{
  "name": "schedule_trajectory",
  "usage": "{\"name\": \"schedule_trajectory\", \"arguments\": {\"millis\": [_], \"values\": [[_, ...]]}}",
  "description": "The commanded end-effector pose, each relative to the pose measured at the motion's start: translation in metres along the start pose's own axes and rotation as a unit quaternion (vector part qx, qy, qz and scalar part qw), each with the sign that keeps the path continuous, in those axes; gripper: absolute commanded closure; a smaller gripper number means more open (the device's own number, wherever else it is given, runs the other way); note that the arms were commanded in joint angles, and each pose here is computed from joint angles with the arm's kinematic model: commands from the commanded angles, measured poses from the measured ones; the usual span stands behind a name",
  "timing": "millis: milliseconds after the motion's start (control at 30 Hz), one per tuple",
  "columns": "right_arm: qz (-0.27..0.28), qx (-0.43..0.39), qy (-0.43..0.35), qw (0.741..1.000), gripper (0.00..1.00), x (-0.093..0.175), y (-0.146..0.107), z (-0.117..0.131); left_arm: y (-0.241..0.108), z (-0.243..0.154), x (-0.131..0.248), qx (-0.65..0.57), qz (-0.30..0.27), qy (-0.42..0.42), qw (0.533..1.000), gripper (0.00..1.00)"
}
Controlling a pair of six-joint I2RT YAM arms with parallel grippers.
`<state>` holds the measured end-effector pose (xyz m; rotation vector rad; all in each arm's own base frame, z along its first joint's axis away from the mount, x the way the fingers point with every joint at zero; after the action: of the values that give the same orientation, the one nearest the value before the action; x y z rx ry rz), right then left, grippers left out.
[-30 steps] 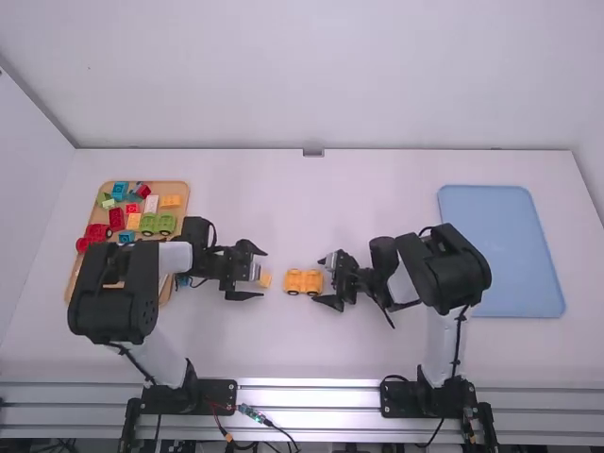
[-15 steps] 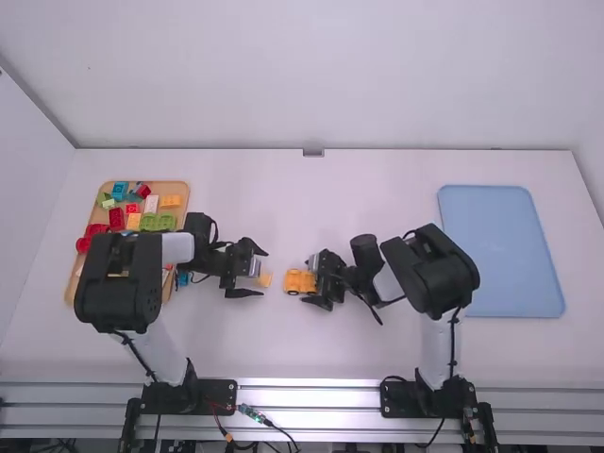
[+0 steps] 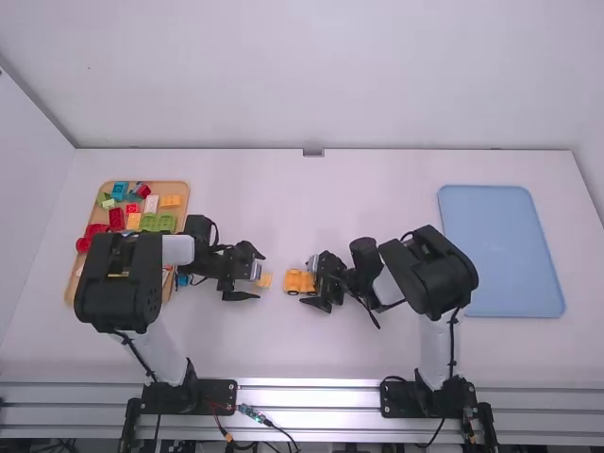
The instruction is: Assemble lego blocks to make yellow taxi
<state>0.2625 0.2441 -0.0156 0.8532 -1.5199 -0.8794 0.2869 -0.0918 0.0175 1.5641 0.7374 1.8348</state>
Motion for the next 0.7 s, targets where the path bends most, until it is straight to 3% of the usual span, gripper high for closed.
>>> {"name": "schedule_trajectory", "arguments": {"millis": [0,167,433,667], "values": [[0.0,-0.004,0.003,1.0,0.01,-0.004,0.0,-0.005,-0.001,-0.004,-0.004,0.029,-0.005,-0.007,1.0,0.01],[-0.005,0.015,0.014,1.0,0.01,-0.004,0.001,-0.002,0.002,0.003,-0.01,0.026,-0.04,0.0,0.999,0.01],[-0.016,0.03,0.002,0.999,0.01,0.001,0.003,0.002,0.002,0.001,-0.008,0.033,-0.04,-0.059,0.997,0.01],[-0.024,0.036,-0.01,0.999,0.01,0.004,0.004,0.004,0.001,0.008,-0.01,0.036,-0.039,-0.05,0.997,0.01]]}}
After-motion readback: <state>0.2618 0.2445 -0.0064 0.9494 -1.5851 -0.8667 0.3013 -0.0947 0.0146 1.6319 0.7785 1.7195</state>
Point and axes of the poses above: each hand's point on the last joint's axis, 136 mm out from that joint toward the fingers, its own x axis back along the fingers, its own z axis along the line the jaws close on, y = z × x, the point moved 3 cm from there along x, back along the fingers, and after that the axes turned 5 degrees about x, right-handed, at the moved point
